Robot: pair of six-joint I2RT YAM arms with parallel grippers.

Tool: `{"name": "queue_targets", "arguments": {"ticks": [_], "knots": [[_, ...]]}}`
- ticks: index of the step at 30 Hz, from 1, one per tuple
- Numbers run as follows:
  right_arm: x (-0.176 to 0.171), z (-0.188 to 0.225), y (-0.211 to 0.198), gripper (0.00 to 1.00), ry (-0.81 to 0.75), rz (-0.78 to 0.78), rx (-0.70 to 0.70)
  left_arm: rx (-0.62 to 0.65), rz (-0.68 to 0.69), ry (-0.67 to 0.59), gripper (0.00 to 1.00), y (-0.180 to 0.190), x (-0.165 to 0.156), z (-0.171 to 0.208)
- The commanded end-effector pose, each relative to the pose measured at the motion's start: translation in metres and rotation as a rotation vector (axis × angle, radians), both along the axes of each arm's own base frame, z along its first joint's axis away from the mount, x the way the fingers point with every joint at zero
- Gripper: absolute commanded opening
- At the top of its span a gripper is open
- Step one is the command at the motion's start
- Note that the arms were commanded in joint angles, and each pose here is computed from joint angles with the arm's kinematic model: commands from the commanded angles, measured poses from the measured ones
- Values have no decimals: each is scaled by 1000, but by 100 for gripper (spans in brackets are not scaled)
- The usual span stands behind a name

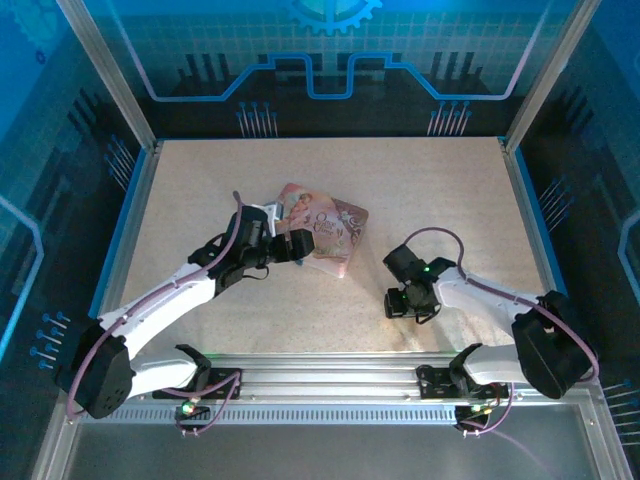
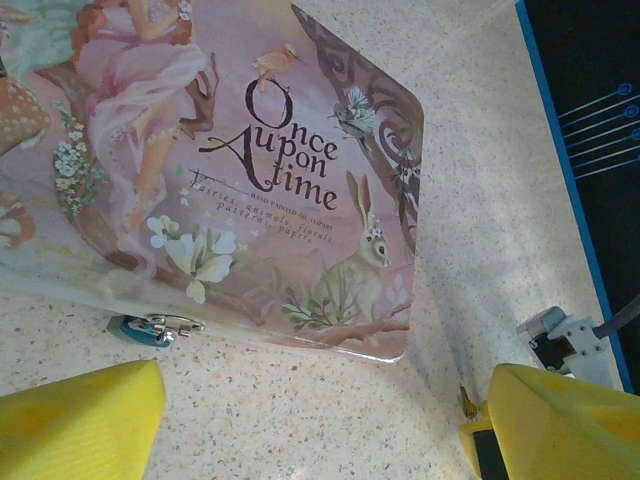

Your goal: Unlock a padlock with a key

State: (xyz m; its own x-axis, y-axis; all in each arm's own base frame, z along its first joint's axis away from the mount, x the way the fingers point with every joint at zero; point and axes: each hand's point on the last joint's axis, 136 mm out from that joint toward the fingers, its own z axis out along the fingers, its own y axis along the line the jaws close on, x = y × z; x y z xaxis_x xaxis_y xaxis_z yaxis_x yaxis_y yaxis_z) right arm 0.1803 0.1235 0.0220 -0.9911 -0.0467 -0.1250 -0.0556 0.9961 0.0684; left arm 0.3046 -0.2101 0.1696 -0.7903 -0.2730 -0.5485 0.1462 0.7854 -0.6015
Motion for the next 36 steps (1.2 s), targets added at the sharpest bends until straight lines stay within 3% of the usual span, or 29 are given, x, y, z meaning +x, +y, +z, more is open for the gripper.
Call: {"name": "queue_targets", "arguments": {"ticks": [1,36], "knots": [[2,3,-6,47,-3,-14,-73,-7,9,-33,86,-1,3,9],[-11,-13,-10,20,60,-21,-118,-17,4,-23,86,-7,11,9]]}}
